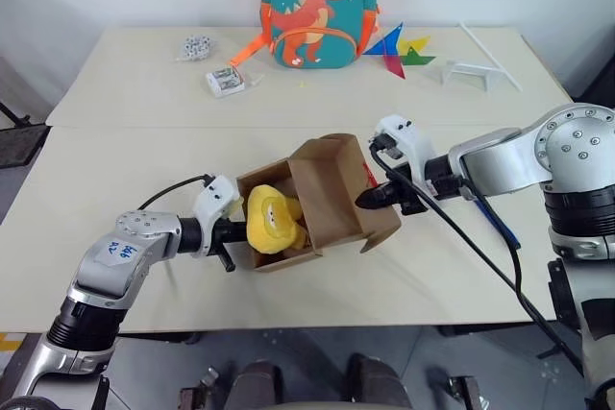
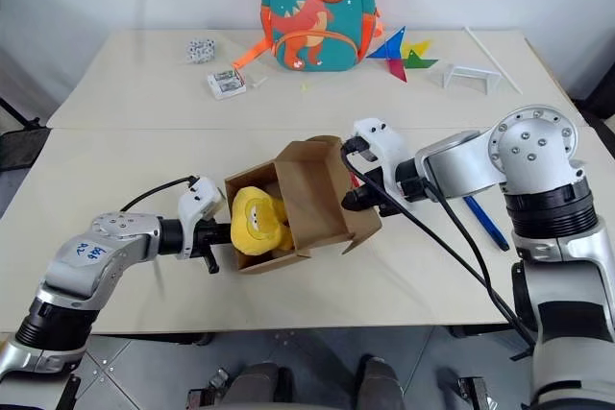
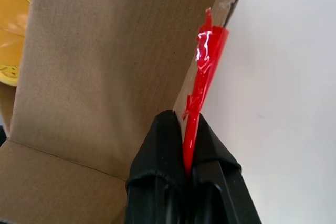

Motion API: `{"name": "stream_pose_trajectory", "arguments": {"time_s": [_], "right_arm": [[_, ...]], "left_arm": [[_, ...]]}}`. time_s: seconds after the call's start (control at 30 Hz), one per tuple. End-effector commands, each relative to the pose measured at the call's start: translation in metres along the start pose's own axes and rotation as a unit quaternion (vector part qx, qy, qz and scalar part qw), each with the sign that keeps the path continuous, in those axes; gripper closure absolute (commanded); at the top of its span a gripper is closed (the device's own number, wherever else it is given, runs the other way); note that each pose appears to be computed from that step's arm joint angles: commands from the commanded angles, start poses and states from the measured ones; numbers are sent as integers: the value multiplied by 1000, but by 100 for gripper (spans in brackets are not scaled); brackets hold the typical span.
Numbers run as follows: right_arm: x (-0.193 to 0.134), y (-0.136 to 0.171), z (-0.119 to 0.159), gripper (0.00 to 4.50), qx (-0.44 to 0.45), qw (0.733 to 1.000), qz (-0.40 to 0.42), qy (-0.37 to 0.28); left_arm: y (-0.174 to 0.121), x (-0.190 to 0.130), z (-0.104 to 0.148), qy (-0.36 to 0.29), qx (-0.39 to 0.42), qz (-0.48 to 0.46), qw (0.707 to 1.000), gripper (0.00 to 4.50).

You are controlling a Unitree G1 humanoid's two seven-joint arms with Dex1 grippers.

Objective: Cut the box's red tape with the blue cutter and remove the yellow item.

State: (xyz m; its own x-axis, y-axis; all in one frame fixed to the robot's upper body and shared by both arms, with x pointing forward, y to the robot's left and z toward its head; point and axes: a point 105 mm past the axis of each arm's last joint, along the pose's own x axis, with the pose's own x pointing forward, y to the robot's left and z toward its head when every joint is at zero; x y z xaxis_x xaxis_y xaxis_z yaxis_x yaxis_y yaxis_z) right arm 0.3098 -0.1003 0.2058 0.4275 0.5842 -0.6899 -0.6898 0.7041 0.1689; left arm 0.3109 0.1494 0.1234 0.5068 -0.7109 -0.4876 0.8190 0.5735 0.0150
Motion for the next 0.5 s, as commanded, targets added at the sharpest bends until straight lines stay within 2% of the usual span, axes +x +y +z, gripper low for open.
{"name": "stream_pose_trajectory", "arguments": {"time_s": [0.03, 0.5], "right_arm": [[-4, -4, -7, 448, -10, 1000, -14, 12], [-2, -28, -15, 448, 34, 997, -68, 2]], "left_arm": [[1, -6, 20, -37, 20, 4, 999, 450], [-6, 1, 35, -98, 12, -4, 995, 450]]}}
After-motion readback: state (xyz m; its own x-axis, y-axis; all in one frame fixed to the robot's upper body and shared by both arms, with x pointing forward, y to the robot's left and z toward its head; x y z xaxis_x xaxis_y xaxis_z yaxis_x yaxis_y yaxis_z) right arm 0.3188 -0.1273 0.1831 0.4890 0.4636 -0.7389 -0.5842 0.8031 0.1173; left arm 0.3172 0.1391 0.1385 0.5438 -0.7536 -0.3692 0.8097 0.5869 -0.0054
